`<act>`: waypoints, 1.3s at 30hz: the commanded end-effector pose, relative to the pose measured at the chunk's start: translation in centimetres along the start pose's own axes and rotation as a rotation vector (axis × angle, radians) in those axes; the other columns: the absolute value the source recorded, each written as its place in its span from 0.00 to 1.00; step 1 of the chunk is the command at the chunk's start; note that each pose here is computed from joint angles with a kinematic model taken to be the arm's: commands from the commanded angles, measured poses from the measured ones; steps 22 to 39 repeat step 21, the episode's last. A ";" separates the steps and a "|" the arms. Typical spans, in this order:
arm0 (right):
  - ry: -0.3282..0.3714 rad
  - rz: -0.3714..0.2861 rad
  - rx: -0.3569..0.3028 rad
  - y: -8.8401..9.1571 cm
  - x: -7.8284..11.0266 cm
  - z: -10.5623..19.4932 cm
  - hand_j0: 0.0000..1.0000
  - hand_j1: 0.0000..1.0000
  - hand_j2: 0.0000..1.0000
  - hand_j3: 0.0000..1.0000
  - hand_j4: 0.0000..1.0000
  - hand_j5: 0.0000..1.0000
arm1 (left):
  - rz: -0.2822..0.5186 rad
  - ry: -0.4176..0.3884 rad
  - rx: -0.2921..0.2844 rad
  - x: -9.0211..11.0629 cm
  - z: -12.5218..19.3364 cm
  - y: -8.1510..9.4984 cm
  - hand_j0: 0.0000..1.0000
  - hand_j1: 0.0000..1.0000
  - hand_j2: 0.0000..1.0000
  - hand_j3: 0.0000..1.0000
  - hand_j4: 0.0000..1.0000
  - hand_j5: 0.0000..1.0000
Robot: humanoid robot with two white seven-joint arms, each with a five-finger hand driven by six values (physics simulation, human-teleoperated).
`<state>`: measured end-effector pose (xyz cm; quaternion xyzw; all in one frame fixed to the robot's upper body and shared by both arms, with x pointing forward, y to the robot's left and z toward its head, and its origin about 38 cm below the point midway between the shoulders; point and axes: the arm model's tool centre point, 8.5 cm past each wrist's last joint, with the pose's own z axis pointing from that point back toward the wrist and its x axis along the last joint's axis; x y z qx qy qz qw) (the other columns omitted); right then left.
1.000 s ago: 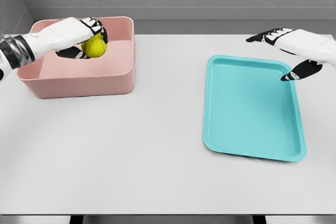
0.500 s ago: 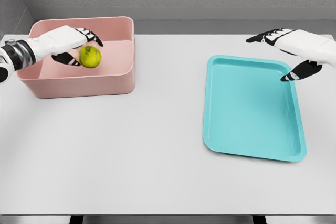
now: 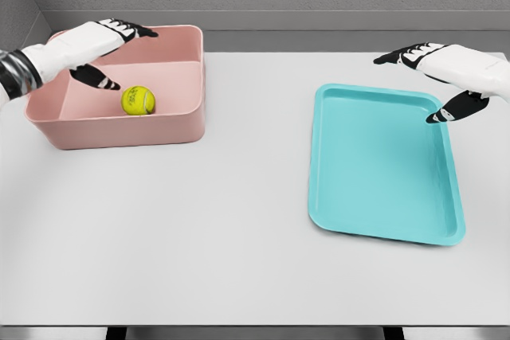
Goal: Put the tennis from the blue tray into the pink basket with both arms
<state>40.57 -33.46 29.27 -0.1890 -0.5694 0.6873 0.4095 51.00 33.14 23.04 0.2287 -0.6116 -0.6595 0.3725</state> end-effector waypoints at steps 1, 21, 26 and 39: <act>0.000 -0.002 -0.001 0.0 0.0 0.0 1.00 1.00 1.00 1.00 1.00 1.00 | 0.044 -0.009 0.046 -0.3 0.8 1.0 1.00 1.00 1.00 1.00 1.00 1.00; 0.000 -0.002 -0.001 0.0 0.0 0.0 1.00 1.00 1.00 1.00 1.00 1.00 | 0.120 0.064 0.067 -2.7 4.5 -0.7 1.00 1.00 1.00 1.00 1.00 1.00; 0.000 -0.002 -0.001 0.0 0.0 0.0 1.00 1.00 1.00 1.00 1.00 1.00 | 0.120 0.064 0.067 -2.7 4.5 -0.7 1.00 1.00 1.00 1.00 1.00 1.00; 0.000 -0.002 -0.001 0.0 0.0 0.0 1.00 1.00 1.00 1.00 1.00 1.00 | 0.120 0.064 0.067 -2.7 4.5 -0.7 1.00 1.00 1.00 1.00 1.00 1.00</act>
